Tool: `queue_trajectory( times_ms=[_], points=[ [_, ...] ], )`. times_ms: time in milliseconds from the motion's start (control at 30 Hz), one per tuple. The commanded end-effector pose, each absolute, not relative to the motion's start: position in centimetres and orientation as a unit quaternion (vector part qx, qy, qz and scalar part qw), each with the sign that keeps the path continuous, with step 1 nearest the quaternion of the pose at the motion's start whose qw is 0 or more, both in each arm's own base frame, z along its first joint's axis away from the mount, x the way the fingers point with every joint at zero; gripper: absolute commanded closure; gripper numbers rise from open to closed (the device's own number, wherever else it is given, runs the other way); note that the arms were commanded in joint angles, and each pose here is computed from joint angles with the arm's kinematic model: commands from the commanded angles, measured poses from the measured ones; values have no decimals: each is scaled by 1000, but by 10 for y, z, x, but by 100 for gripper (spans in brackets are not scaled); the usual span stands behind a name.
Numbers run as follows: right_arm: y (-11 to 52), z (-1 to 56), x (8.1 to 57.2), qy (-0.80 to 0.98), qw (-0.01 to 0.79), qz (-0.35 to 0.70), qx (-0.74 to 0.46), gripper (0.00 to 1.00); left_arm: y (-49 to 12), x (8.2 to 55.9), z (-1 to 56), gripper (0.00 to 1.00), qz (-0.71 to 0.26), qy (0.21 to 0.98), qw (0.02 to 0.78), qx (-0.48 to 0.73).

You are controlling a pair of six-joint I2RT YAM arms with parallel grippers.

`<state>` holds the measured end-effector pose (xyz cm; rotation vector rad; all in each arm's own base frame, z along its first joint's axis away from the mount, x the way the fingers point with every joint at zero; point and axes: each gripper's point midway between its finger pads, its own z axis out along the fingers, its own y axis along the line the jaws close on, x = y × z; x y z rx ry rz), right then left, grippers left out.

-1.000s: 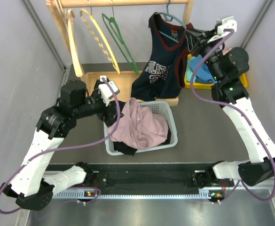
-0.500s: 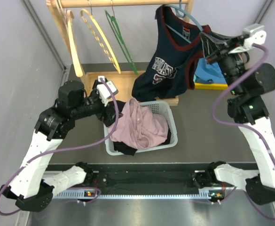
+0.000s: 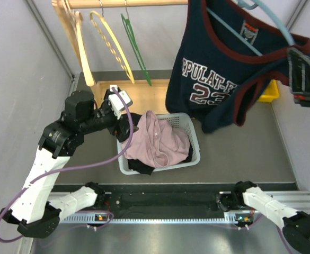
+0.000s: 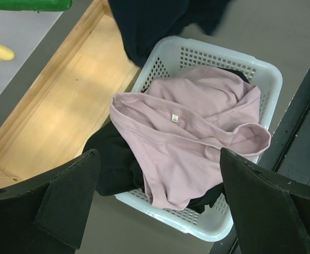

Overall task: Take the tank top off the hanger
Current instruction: Pick up the hanger from the clothesline.

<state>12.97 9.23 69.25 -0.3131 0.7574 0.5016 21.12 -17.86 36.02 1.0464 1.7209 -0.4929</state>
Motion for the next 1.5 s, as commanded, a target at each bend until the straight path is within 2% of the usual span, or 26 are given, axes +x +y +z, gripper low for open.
queue_trajectory(
  times_ms=[0, 367, 567, 833, 1100, 1200, 1367, 1467],
  points=[
    [93, 719, 101, 319, 894, 270, -164, 100, -181, 212, 390, 1, -212, 685, 549, 429],
    [113, 727, 99, 303, 879, 310, -199, 100, -180, 208, 401, 1, -218, 675, 560, 428],
    [101, 763, 71, 209, 907, 314, -186, 100, -181, 209, 403, 1, -220, 675, 561, 426],
    [103, 784, 55, 136, 908, 348, -190, 100, -179, 207, 407, 1, -225, 673, 564, 422],
    [90, 804, 16, 88, 910, 358, -190, 100, -179, 205, 410, 1, -227, 670, 568, 421],
    [95, 809, 23, 109, 904, 364, -197, 100, -179, 205, 412, 1, -228, 668, 569, 421],
    [123, 783, 70, 192, 873, 396, -211, 100, -180, 203, 409, 1, -237, 670, 565, 420],
    [136, 769, 93, 213, 856, 421, -212, 100, -191, 195, 408, 1, -274, 663, 550, 427]
  ],
)
